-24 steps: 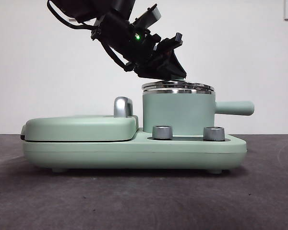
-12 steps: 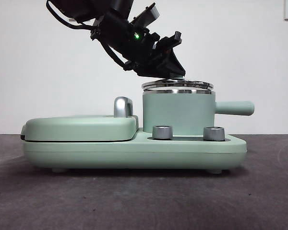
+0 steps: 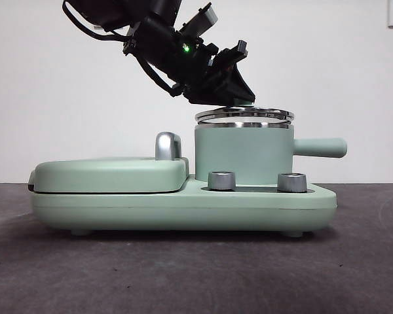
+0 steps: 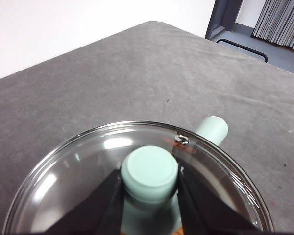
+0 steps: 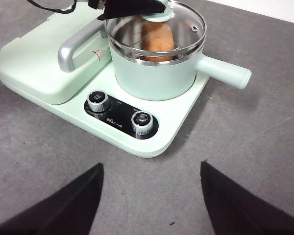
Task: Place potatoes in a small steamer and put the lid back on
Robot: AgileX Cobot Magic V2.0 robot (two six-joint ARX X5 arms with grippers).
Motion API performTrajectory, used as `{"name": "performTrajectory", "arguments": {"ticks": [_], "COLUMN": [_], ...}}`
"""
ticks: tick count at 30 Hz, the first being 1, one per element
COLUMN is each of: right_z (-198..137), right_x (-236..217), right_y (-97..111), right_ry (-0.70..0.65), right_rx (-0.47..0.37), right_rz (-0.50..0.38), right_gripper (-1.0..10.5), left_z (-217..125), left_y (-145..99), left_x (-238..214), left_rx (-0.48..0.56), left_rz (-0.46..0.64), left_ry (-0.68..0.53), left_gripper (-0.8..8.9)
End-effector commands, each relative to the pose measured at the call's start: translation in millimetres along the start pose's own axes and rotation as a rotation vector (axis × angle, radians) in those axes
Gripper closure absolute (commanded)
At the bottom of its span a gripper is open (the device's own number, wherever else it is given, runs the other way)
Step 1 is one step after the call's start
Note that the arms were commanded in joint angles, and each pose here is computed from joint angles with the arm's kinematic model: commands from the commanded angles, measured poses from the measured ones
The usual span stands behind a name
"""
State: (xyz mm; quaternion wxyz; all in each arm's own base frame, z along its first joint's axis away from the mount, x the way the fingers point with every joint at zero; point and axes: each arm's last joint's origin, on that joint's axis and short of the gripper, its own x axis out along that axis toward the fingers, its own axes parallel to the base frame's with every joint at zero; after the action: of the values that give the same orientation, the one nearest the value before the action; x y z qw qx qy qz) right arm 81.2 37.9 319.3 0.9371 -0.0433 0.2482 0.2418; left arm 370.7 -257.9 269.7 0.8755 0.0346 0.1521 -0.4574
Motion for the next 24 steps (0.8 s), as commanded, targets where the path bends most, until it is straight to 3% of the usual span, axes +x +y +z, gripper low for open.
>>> {"name": "performTrajectory", "arguments": {"ticks": [1,18,24], "right_z": [1.9,1.9,1.9], "right_x": [-0.8,-0.8,-0.8], "right_y": [0.1,-0.2,-0.1], "right_ry": [-0.01,-0.01,-0.009], "right_rx": [0.008,0.008,0.008], "right_rz": [-0.011,-0.017,-0.017], "right_gripper": [6.5,6.5,6.5], "left_z": [6.1,-3.9,-5.3], "left_y": [-0.8,1.2,0.6], "left_x": [5.1,11.7,9.9], "left_rx": [0.022,0.028,0.016], "left_rz": [-0.011,-0.02,-0.021], "left_ry": [-0.041,-0.007,0.024], "left_gripper": [8.05,8.03,6.13]}}
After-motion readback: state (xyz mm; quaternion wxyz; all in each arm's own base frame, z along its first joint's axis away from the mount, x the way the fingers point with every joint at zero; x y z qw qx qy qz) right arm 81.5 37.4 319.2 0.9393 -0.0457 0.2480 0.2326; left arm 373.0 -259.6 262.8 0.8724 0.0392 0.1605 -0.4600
